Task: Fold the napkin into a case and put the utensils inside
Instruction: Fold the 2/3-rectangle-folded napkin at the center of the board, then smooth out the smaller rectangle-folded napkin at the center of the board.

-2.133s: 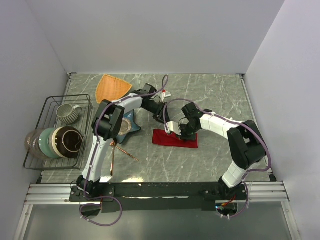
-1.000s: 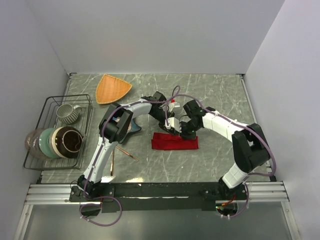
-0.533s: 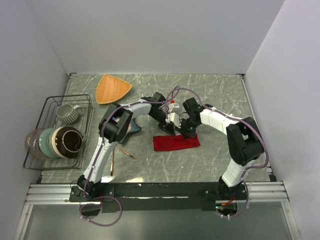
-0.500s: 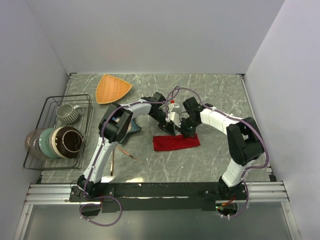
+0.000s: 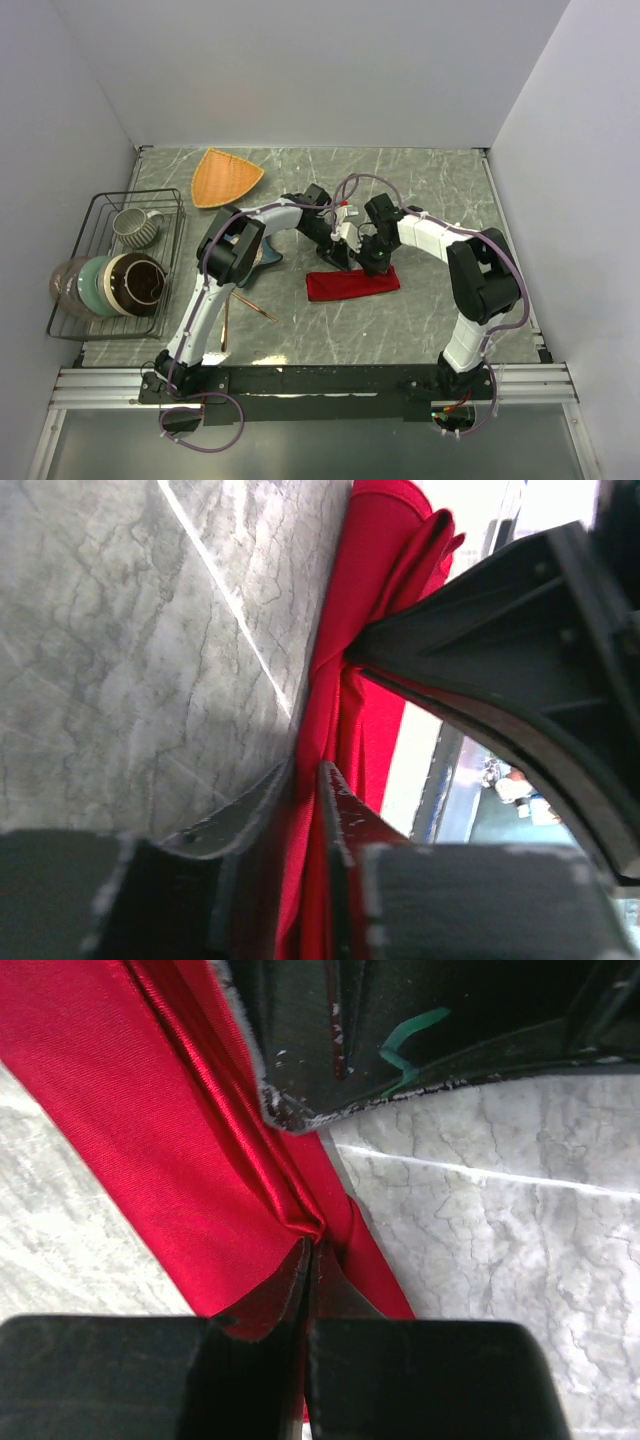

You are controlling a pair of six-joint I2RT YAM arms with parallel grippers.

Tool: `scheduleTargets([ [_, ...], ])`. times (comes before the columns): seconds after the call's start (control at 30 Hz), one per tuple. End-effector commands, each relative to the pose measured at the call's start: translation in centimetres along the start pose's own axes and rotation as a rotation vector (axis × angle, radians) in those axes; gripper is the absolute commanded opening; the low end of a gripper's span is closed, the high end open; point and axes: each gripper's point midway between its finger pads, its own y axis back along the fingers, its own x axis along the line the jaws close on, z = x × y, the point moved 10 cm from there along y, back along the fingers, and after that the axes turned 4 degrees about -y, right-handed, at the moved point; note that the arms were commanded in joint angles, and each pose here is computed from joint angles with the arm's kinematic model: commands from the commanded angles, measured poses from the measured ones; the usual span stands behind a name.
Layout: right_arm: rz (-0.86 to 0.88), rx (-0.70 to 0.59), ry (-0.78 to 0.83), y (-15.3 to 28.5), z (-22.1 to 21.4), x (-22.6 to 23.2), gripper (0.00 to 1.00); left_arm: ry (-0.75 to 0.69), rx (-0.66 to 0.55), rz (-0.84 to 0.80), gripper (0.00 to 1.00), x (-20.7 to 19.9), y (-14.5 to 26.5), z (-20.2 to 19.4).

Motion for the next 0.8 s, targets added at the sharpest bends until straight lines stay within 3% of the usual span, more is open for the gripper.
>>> scheduleTargets([
  [0.0, -0.010, 0.053, -0.037, -0.7, -0.7, -0.6, 0.00, -0.037, -0.080, 0.072, 0.29, -0.5, 2.1, 1.2],
  [0.2, 0.009, 0.056, -0.046, -0.8, -0.8, -0.6, 0.00, 0.018, -0.203, 0.047, 0.37, -1.4, 6.1, 1.1],
  [0.37, 0.021, 0.061, -0.065, -0.9, -0.5, -0.7, 0.00, 0.027, -0.330, 0.053, 0.36, -3.7, 10.0, 1.1],
  [0.47, 0.034, 0.059, -0.072, -0.7, -0.3, -0.6, 0.00, 0.081, -0.397, 0.047, 0.29, -4.9, 12.3, -0.3],
  [0.53, 0.037, 0.054, -0.081, -0.6, -0.1, -0.6, 0.00, 0.144, -0.419, 0.051, 0.18, -4.7, 13.0, -2.6],
  [0.67, 0.053, 0.056, -0.107, -0.4, 0.1, -0.6, 0.00, 0.047, -0.490, 0.054, 0.07, -8.7, 14.5, -4.0],
  [0.77, 0.067, 0.060, -0.137, -0.4, 0.2, -0.6, 0.00, -0.003, -0.461, 0.036, 0.04, -10.8, 12.6, -4.0],
])
